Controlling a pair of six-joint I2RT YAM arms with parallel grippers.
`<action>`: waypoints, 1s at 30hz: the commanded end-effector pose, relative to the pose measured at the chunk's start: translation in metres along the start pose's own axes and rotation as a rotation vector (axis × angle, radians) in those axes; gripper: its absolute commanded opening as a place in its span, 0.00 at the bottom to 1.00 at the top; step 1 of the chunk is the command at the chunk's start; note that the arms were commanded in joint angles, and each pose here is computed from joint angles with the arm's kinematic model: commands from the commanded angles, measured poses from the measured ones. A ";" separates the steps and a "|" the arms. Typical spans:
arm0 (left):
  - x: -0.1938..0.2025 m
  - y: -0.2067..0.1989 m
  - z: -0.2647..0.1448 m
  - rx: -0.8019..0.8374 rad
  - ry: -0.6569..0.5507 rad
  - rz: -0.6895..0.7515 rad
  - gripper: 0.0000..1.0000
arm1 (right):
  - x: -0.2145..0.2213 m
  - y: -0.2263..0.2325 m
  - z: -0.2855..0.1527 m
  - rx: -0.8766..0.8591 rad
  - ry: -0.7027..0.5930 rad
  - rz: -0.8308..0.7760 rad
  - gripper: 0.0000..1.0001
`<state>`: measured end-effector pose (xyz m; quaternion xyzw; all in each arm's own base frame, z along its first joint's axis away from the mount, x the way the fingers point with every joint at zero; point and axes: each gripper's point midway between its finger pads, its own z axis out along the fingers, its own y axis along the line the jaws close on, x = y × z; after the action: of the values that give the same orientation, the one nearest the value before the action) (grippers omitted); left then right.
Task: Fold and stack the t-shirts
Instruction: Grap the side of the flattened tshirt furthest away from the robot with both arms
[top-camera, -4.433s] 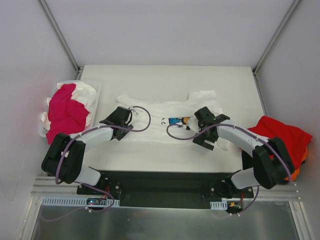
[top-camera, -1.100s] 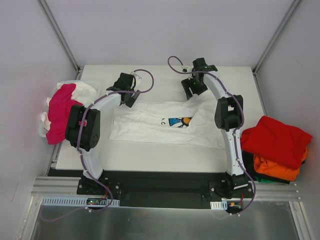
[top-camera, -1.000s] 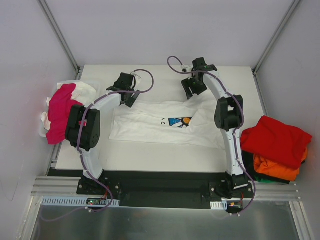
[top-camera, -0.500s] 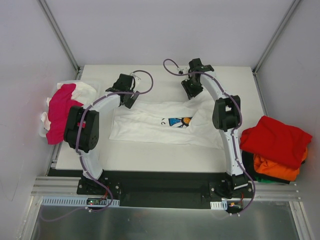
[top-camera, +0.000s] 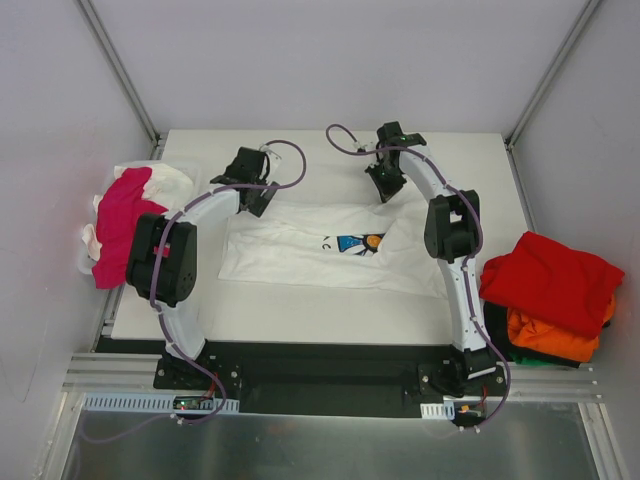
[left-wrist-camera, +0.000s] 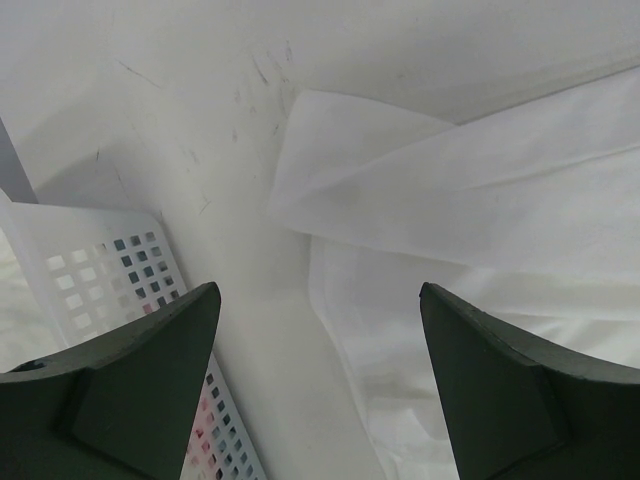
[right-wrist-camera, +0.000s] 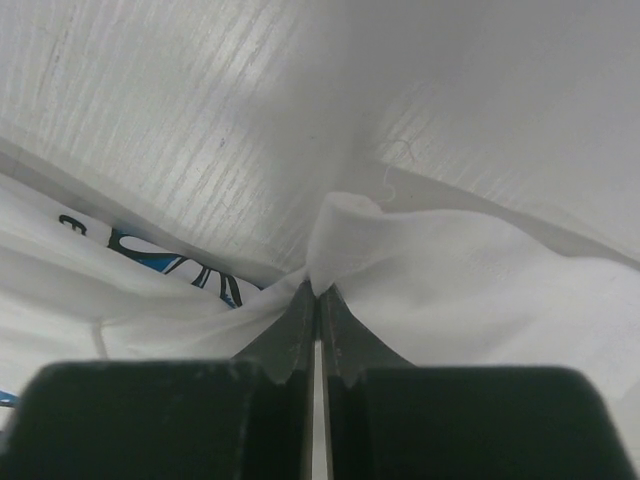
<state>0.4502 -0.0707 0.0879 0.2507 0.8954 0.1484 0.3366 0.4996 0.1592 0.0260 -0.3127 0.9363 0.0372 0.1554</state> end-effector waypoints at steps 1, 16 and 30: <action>-0.022 0.017 0.002 -0.038 -0.034 0.024 0.80 | -0.002 0.006 -0.021 0.020 -0.004 -0.031 0.01; -0.029 0.002 0.037 0.074 0.003 0.092 0.79 | 0.004 0.015 -0.040 0.047 0.000 -0.077 0.01; 0.003 -0.028 0.043 0.233 0.101 0.009 0.67 | 0.008 0.014 -0.048 0.065 -0.012 -0.090 0.01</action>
<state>0.4749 -0.0824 0.0535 0.2998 0.9049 0.1004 0.2848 0.4756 0.1589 0.0278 -0.3417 0.9290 0.0067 0.1420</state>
